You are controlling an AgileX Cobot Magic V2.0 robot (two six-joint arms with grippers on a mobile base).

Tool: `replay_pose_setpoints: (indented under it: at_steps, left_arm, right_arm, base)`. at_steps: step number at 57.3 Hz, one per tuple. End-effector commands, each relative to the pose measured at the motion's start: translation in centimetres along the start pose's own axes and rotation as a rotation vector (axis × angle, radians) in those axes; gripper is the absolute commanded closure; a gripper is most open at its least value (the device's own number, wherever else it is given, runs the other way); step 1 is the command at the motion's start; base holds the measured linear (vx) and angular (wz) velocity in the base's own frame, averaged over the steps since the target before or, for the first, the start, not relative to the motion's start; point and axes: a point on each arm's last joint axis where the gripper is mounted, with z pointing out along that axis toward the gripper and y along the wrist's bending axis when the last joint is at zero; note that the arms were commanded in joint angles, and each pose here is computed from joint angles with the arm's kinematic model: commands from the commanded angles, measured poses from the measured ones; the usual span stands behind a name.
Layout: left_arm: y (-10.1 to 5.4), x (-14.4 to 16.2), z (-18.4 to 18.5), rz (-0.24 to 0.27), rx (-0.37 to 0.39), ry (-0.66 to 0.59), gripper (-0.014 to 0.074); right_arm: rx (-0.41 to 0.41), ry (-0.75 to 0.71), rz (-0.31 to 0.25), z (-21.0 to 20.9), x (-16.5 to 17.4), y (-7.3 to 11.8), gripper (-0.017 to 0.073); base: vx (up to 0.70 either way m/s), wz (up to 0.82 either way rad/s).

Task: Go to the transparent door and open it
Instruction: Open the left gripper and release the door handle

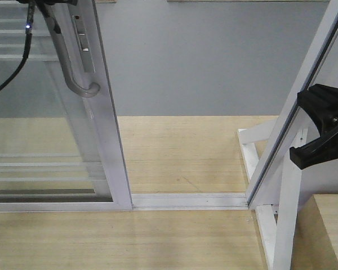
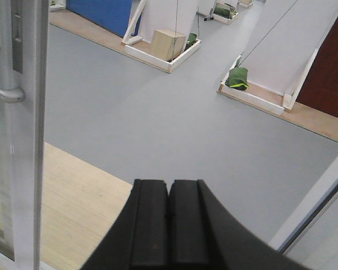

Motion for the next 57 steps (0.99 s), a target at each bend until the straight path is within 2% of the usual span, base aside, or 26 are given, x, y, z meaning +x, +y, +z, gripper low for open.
replay_pose_setpoints:
  at_steps: [1,10,18,26,36,45,53,57]
  left_arm:
    - [2.6,-5.8,-8.9,-0.064,-0.045,-0.410,0.0594]
    - [3.0,-4.6,-10.8,-0.025,-0.065,-0.336,0.0594]
    - [3.0,-2.4,-13.3,-0.020,-0.055,-0.331,0.0594]
    - [2.8,0.7,-16.9,-0.060,-0.011,-0.344,0.0594]
    - [2.4,5.5,-20.2,-0.057,0.011,-0.356,0.0594]
    - [1.4,10.6,-21.7,-0.089,0.051,-0.336,0.0594]
    - [0.3,15.2,-22.3,-0.165,0.095,-0.340,0.0594]
    - [-0.2,17.5,-22.4,-0.171,0.103,-0.333,0.0594]
  right_arm:
    - [0.027,-0.127,-0.001,-0.4,-1.9,-0.5,0.0564]
    - [0.027,-0.127,-0.001,-0.4,-1.9,-0.5,0.0564]
    - [0.026,-0.128,0.007,-0.4,-1.9,-0.5,0.0564]
    - [0.026,-0.128,0.016,-0.4,-1.9,-0.5,0.0564]
    - [0.023,-0.120,0.071,-0.6,-1.9,-0.5,0.0564]
    - [0.030,-0.146,0.089,-1.8,-2.2,-0.6,0.0564]
    - [0.039,-0.150,0.086,-3.4,-2.2,-0.7,0.0564]
    - [0.043,-0.143,0.088,-4.4,-2.1,-0.7,0.0564]
  base:
    - [0.00,0.00]
    - [0.00,0.00]
    - [0.00,0.00]
    - [0.00,0.00]
    - [0.00,0.00]
    - [0.00,0.00]
    - [0.00,0.00]
    - [0.00,0.00]
